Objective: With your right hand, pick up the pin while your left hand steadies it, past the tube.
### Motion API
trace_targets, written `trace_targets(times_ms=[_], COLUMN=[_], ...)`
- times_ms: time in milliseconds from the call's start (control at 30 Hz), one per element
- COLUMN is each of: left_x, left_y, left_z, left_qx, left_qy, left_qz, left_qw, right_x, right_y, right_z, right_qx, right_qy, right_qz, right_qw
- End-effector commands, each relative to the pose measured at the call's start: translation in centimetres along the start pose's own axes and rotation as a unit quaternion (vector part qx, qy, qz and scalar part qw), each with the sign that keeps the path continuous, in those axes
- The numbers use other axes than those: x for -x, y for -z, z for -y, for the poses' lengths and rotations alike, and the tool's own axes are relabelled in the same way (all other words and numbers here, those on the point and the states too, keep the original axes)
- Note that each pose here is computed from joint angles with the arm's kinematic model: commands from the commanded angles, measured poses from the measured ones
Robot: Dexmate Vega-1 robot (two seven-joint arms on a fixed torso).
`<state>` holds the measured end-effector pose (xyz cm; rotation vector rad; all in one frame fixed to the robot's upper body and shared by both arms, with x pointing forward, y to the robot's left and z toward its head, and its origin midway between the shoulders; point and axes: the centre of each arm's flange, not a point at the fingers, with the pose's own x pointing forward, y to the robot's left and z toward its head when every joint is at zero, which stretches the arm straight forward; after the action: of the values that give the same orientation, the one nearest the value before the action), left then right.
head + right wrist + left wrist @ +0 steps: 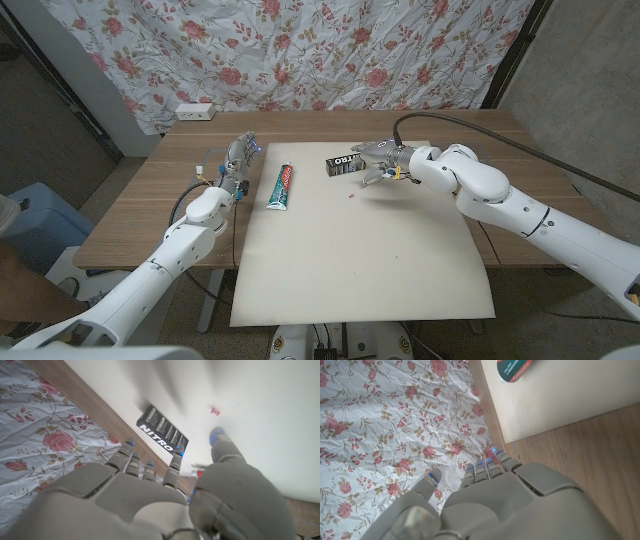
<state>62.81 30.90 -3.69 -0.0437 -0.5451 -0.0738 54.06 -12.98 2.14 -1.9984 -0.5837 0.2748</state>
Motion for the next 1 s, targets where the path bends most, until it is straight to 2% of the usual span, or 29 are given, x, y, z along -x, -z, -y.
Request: trace_targets(times_ms=[33, 467, 1000], left_x=[0.3, 0.6, 0.8], left_y=[0.2, 0.3, 0.6], left_z=[0.0, 0.0, -0.4], left_qx=[-0.002, -0.004, -0.009], left_qy=[0.004, 0.008, 0.011], left_qz=[-0.006, -0.009, -0.019], left_qw=[1.0, 1.0, 1.0], right_x=[-0.8, -1.9, -2.6], right_y=[-0.8, -1.5, -1.9], right_z=[-1.0, -1.2, -2.4], right_qx=[0.02, 0.031, 0.046], right_qy=[-0.004, -0.001, 0.016], right_qz=[0.015, 0.025, 0.033], right_qw=[0.9997, 0.9992, 0.9983])
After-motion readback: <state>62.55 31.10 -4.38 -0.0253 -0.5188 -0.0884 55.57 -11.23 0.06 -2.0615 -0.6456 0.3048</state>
